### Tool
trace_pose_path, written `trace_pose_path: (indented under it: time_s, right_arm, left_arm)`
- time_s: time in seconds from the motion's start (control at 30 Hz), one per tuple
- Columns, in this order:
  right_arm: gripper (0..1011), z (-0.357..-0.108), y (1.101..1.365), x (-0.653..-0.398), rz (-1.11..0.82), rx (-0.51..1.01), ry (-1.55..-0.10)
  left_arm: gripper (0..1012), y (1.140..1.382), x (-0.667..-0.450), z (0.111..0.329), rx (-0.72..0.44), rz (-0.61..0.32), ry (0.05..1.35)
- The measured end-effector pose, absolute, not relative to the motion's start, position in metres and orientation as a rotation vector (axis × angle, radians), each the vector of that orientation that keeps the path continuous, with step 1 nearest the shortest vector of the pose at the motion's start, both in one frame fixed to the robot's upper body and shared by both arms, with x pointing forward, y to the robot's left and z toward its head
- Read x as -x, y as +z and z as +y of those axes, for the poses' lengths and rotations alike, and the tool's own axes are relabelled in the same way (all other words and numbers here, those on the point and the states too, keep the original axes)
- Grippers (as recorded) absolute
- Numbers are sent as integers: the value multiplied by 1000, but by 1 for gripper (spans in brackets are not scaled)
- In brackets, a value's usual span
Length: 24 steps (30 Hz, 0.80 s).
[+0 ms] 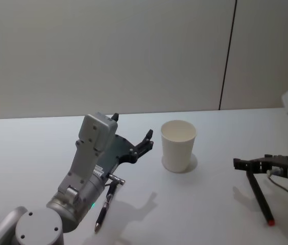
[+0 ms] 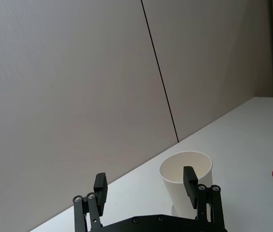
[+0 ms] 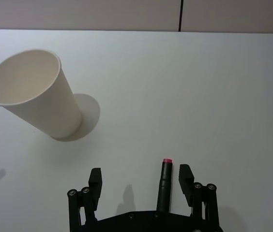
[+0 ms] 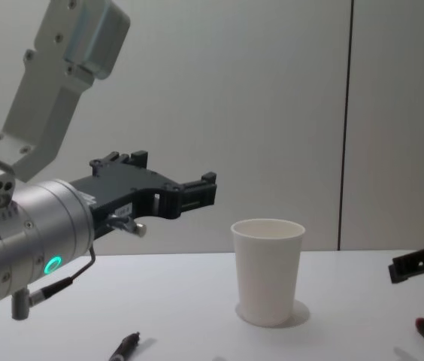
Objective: Place the pen into the pen holder.
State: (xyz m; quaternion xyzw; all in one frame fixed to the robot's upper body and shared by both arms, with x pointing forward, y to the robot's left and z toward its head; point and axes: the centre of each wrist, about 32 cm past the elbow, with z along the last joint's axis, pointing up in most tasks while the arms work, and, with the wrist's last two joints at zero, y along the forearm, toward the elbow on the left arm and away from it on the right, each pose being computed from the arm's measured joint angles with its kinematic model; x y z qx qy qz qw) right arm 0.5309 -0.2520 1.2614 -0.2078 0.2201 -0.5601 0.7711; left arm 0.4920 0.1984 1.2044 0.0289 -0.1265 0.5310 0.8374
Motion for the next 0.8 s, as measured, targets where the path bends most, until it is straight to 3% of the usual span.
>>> trace_pose_path:
  time_s: [0.8]
  right_arm:
    - [1002, -244, 1268, -535, 523, 578, -1247]
  left_arm:
    - [1003, 1204, -492, 198, -61, -268, 1124]
